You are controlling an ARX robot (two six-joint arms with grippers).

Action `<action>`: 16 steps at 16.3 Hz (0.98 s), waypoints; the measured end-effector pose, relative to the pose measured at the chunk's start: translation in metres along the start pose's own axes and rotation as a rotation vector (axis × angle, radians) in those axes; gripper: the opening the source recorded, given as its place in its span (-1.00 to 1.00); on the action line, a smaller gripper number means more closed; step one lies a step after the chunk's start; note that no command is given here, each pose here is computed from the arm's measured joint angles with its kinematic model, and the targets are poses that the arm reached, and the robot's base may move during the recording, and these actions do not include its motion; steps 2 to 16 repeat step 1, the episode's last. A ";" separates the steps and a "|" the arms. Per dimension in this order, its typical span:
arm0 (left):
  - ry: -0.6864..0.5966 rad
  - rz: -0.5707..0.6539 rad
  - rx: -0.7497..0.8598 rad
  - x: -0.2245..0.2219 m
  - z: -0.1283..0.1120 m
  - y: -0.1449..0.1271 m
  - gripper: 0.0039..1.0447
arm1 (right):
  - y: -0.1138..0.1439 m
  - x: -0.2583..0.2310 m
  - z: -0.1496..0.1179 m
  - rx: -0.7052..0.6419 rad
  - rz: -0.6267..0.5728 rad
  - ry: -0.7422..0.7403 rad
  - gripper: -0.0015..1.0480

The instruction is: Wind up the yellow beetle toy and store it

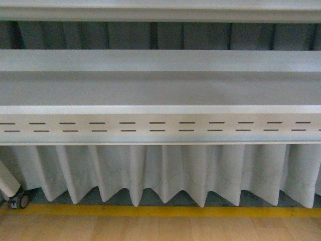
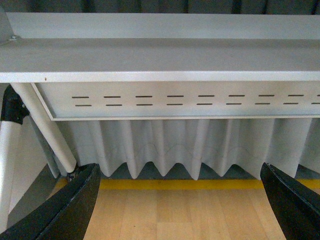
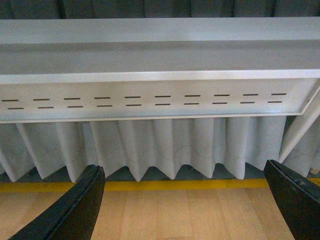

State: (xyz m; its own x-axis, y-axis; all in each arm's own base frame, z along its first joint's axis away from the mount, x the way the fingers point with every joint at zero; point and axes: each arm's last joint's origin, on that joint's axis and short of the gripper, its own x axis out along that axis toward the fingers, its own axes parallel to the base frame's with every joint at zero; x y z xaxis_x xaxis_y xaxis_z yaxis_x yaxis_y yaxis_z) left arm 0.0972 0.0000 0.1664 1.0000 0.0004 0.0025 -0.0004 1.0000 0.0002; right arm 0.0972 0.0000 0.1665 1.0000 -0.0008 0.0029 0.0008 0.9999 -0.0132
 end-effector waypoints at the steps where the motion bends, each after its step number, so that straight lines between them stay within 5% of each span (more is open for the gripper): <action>1: 0.000 0.000 0.000 0.000 0.000 0.000 0.88 | 0.000 0.000 0.000 0.000 0.000 0.000 0.87; 16: 0.000 0.000 0.000 0.000 0.000 0.000 0.88 | 0.000 0.000 0.000 0.000 0.000 0.000 0.87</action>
